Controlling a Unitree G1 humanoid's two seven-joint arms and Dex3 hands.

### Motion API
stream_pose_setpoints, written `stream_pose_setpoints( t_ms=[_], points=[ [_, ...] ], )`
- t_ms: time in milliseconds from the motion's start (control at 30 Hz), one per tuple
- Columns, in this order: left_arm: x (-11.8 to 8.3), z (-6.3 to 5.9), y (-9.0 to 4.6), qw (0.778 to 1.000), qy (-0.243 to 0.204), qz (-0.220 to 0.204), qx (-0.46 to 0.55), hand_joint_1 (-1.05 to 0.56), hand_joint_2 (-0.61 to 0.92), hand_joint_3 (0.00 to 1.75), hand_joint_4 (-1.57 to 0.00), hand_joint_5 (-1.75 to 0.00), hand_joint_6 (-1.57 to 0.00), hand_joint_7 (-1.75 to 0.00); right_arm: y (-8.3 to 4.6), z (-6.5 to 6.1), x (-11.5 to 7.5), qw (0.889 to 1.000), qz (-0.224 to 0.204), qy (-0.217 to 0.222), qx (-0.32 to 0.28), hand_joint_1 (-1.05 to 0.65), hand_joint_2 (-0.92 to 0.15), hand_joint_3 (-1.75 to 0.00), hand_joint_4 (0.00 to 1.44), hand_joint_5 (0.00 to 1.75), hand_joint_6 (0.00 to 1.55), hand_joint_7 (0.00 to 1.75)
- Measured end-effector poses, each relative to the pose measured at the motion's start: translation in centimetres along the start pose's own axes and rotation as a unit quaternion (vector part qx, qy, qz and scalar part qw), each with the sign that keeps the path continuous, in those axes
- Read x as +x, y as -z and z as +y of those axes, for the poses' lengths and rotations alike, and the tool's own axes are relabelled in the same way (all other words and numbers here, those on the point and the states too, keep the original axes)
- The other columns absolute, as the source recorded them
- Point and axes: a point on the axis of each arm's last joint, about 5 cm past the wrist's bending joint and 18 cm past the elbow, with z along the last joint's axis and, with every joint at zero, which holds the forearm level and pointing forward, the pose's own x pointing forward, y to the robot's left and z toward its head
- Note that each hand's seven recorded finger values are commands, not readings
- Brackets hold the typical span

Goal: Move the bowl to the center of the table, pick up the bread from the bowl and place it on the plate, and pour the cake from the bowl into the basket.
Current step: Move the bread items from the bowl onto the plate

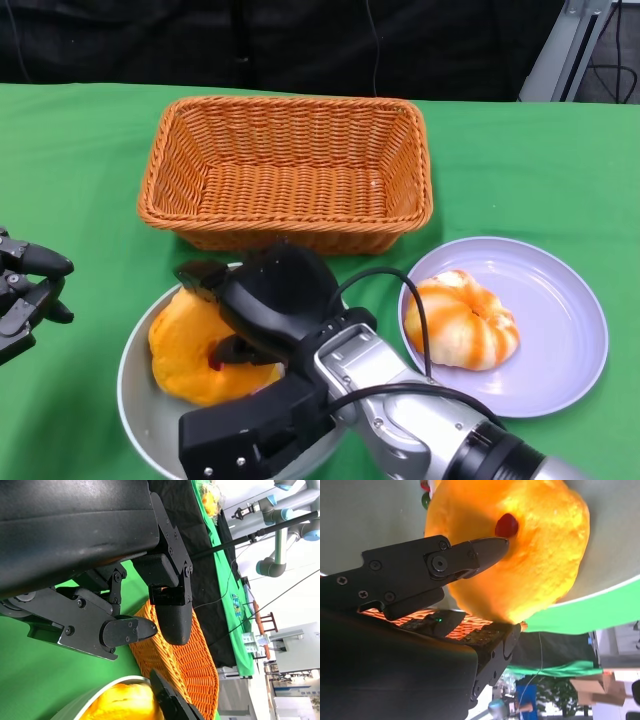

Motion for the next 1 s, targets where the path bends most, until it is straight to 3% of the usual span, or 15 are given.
stream_pose_setpoints(
  t_ms=[367, 567, 633, 700, 800, 1000],
  points=[
    [0.0, 0.0, 0.0, 1.0, 0.002, 0.003, 0.005, -0.11, 0.81, 0.53, -0.84, -1.25, -0.92, -0.86, -0.4, 0.6, 0.5, 1.0, 0.003, -0.007, -0.02, -0.77, -0.92, -0.06, 0.48, 0.02, 0.37, 0.0],
    [0.0, 0.0, 0.0, 1.0, 0.002, 0.003, 0.006, -0.11, 0.8, 0.53, -0.84, -1.26, -0.92, -0.85, 0.1, 1.4, 0.4, 0.999, 0.008, 0.002, -0.042, -0.74, -0.92, -0.07, 0.52, 0.04, 0.38, 0.01],
    [0.0, 0.0, 0.1, 1.0, 0.002, 0.003, 0.006, -0.1, 0.79, 0.53, -0.84, -1.26, -0.92, -0.85, 0.1, 1.6, 0.4, 0.999, 0.004, 0.006, -0.049, -0.66, -0.91, -0.04, 0.64, 0.1, 0.44, 0.03],
    [0.0, 0.0, 0.1, 1.0, 0.002, 0.003, 0.006, -0.1, 0.79, 0.54, -0.84, -1.26, -0.92, -0.85, 0.2, 1.6, 0.4, 0.999, 0.001, 0.01, -0.052, -0.63, -0.91, -0.03, 0.67, 0.12, 0.46, 0.03],
    [0.0, 0.0, 0.0, 1.0, 0.002, 0.003, 0.006, -0.09, 0.8, 0.55, -0.83, -1.26, -0.92, -0.85, 0.2, 1.7, 0.5, 0.999, -0.007, 0.02, -0.05, -0.44, -0.89, -0.01, 0.8, 0.19, 0.66, 0.1],
    [0.0, 0.0, 0.1, 1.0, 0.003, 0.003, 0.006, -0.09, 0.78, 0.57, -0.84, -1.27, -0.92, -0.84, 0.1, 1.6, 0.5, 0.999, -0.03, 0.04, -0.02, -0.34, -0.89, 0.0, 0.94, 0.27, 0.83, 0.13]
  ],
)
